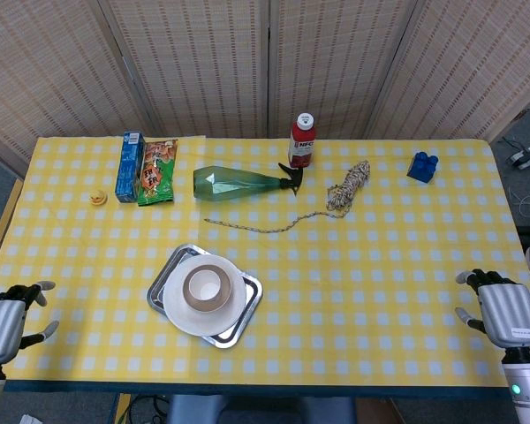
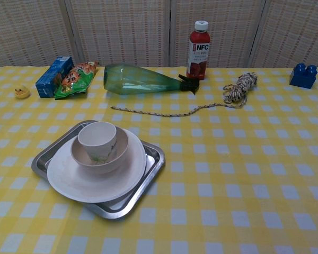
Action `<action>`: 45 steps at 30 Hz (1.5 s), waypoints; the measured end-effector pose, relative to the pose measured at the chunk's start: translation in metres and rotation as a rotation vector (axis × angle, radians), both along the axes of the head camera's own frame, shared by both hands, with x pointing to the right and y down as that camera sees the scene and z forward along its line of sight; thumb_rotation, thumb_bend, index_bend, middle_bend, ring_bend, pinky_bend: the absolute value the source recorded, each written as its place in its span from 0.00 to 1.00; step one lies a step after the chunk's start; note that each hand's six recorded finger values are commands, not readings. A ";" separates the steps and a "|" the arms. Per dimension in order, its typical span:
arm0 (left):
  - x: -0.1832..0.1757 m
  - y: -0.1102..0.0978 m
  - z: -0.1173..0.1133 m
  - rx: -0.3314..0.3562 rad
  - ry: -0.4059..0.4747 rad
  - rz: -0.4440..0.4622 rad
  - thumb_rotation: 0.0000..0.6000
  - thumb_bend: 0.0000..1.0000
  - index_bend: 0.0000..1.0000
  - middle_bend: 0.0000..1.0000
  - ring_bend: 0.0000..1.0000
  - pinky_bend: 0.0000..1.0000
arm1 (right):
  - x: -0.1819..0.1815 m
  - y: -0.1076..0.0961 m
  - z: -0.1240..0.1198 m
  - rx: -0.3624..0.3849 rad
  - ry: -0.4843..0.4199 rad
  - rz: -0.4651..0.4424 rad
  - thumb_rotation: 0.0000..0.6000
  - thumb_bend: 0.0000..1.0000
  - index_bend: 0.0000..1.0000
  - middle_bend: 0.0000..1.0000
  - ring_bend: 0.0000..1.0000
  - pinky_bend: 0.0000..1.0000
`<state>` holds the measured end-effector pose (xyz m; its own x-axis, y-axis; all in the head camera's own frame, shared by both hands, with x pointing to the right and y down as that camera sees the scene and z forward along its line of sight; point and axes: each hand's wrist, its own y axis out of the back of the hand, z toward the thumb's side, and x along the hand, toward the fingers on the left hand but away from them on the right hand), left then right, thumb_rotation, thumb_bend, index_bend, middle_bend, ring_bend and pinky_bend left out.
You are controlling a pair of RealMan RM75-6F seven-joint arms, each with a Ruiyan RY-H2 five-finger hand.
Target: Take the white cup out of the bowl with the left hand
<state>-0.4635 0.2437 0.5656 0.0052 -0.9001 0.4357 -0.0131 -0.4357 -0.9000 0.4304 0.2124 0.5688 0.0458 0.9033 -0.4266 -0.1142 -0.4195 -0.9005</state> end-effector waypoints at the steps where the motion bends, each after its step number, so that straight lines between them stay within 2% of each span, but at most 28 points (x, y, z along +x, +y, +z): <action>1: 0.000 0.000 0.000 0.001 0.000 0.000 1.00 0.18 0.41 0.51 0.38 0.51 | 0.000 0.000 0.000 -0.003 -0.001 0.000 1.00 0.04 0.42 0.44 0.43 0.62; 5: 0.000 0.000 0.000 0.000 0.003 0.001 1.00 0.18 0.41 0.51 0.38 0.52 | -0.001 0.001 0.002 -0.015 -0.011 0.002 1.00 0.04 0.42 0.44 0.43 0.62; 8: 0.004 0.000 0.003 -0.010 0.008 0.017 1.00 0.18 0.39 0.51 0.41 0.61 | -0.002 0.001 0.000 -0.016 -0.019 0.002 1.00 0.04 0.42 0.44 0.43 0.62; 12: 0.015 -0.002 0.002 -0.006 0.030 0.063 1.00 0.18 0.34 0.50 0.55 0.82 | -0.003 -0.002 -0.005 0.006 -0.039 0.007 1.00 0.03 0.42 0.44 0.43 0.62; 15: 0.029 -0.006 0.004 -0.019 0.050 0.116 1.00 0.18 0.27 0.49 0.63 0.90 | 0.000 -0.002 -0.007 0.007 -0.043 0.015 1.00 0.04 0.42 0.44 0.43 0.62; 17: 0.038 -0.009 0.005 -0.034 0.065 0.147 1.00 0.18 0.24 0.54 0.71 0.97 | 0.001 -0.002 -0.010 0.012 -0.047 0.020 1.00 0.04 0.42 0.44 0.43 0.62; 18: 0.044 -0.011 0.005 -0.040 0.075 0.166 1.00 0.18 0.24 0.61 0.77 0.99 | 0.002 -0.002 -0.012 0.019 -0.051 0.021 1.00 0.04 0.42 0.44 0.43 0.62; 21: 0.067 -0.017 0.007 -0.070 0.124 0.237 1.00 0.18 0.27 0.83 0.91 1.00 | 0.004 -0.003 -0.020 0.044 -0.066 0.027 1.00 0.04 0.42 0.44 0.43 0.62; 24: 0.085 -0.022 0.014 -0.116 0.166 0.286 1.00 0.18 0.32 0.94 0.99 1.00 | 0.007 -0.003 -0.028 0.074 -0.073 0.040 1.00 0.04 0.42 0.44 0.43 0.62; 26: 0.098 -0.024 0.019 -0.151 0.186 0.317 1.00 0.18 0.34 0.98 1.00 1.00 | 0.010 -0.003 -0.032 0.093 -0.069 0.047 1.00 0.04 0.42 0.44 0.43 0.62; 31: 0.130 -0.030 0.035 -0.219 0.224 0.376 1.00 0.18 0.37 1.00 1.00 1.00 | 0.015 -0.003 -0.039 0.109 -0.086 0.062 1.00 0.04 0.42 0.44 0.43 0.62; 35: 0.151 -0.035 0.046 -0.244 0.238 0.410 1.00 0.18 0.37 1.00 1.00 1.00 | 0.019 -0.003 -0.043 0.118 -0.101 0.074 1.00 0.04 0.42 0.44 0.43 0.62; 45: 0.192 -0.048 0.063 -0.222 0.262 0.478 1.00 0.18 0.37 1.00 1.00 1.00 | 0.026 -0.005 -0.049 0.122 -0.125 0.091 1.00 0.04 0.42 0.44 0.43 0.62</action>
